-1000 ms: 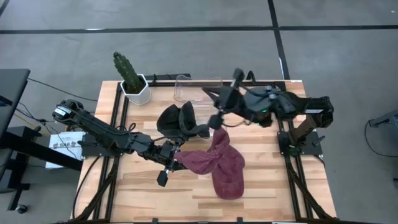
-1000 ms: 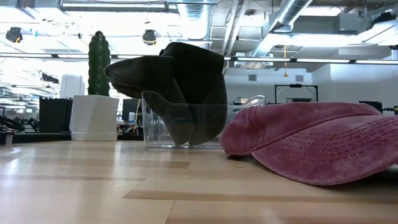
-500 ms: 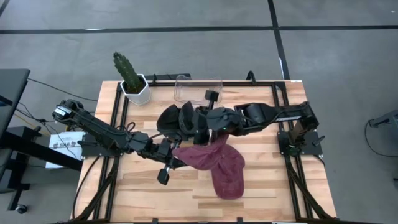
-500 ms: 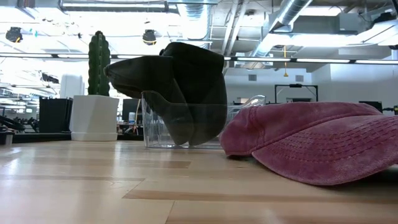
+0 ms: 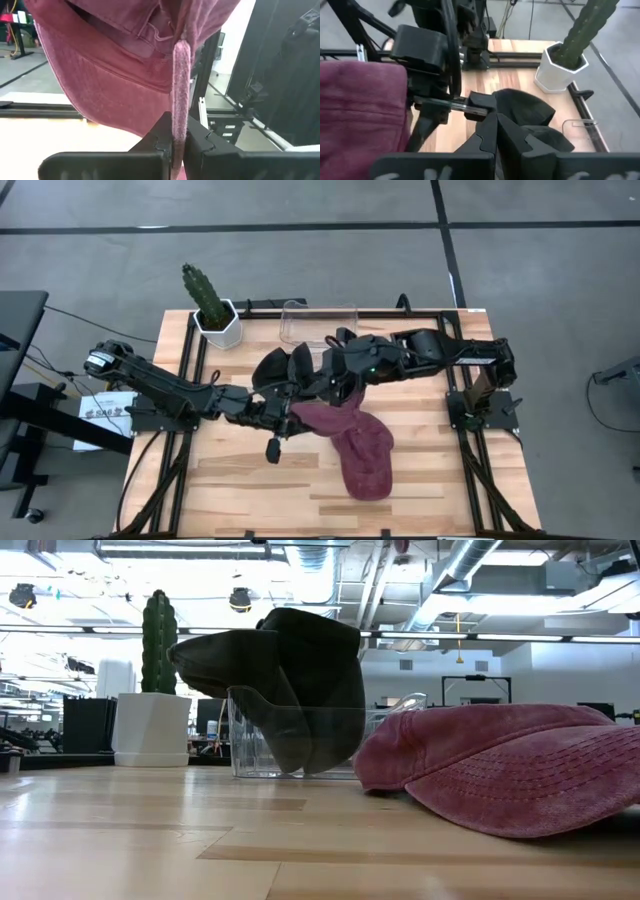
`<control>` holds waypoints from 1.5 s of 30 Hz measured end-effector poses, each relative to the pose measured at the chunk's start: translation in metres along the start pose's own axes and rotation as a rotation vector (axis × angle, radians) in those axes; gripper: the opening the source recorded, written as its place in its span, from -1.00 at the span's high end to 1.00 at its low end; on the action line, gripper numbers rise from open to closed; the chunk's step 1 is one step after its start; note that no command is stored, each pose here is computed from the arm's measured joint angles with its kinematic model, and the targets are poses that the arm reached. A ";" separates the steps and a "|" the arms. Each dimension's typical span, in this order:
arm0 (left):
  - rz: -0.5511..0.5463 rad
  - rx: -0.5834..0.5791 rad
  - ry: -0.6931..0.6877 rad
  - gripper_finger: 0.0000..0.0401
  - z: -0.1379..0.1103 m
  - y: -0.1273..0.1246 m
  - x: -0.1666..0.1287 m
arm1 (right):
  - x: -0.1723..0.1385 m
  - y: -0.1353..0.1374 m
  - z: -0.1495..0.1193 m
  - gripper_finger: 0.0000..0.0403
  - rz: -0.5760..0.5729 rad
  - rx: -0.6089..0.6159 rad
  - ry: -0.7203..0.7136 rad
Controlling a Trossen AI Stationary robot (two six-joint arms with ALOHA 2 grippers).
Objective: Pick & Place hat
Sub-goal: Put the top red cap into the top transparent bin
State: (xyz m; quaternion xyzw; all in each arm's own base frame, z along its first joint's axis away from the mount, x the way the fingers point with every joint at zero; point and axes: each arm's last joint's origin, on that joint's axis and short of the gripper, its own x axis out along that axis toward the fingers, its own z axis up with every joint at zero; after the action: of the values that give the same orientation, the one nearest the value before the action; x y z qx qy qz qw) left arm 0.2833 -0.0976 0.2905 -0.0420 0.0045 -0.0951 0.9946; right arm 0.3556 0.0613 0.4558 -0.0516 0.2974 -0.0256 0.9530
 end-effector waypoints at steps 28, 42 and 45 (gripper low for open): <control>-0.312 0.078 0.176 0.92 -0.019 -0.038 -0.009 | -0.095 -0.010 0.012 1.00 -0.121 -0.102 -0.252; -0.375 0.169 0.135 0.92 -0.017 -0.042 -0.010 | -0.101 0.084 -0.025 0.60 0.131 -0.228 -0.019; -0.413 0.166 0.135 0.92 -0.017 -0.043 -0.011 | -0.097 0.101 -0.031 0.55 0.143 -0.282 0.005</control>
State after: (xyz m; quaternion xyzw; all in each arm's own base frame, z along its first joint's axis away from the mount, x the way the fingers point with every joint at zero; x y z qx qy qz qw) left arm 0.2645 -0.1392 0.2776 0.0465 0.0546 -0.2994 0.9514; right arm 0.2596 0.1669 0.4739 -0.1634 0.3033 0.0840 0.9350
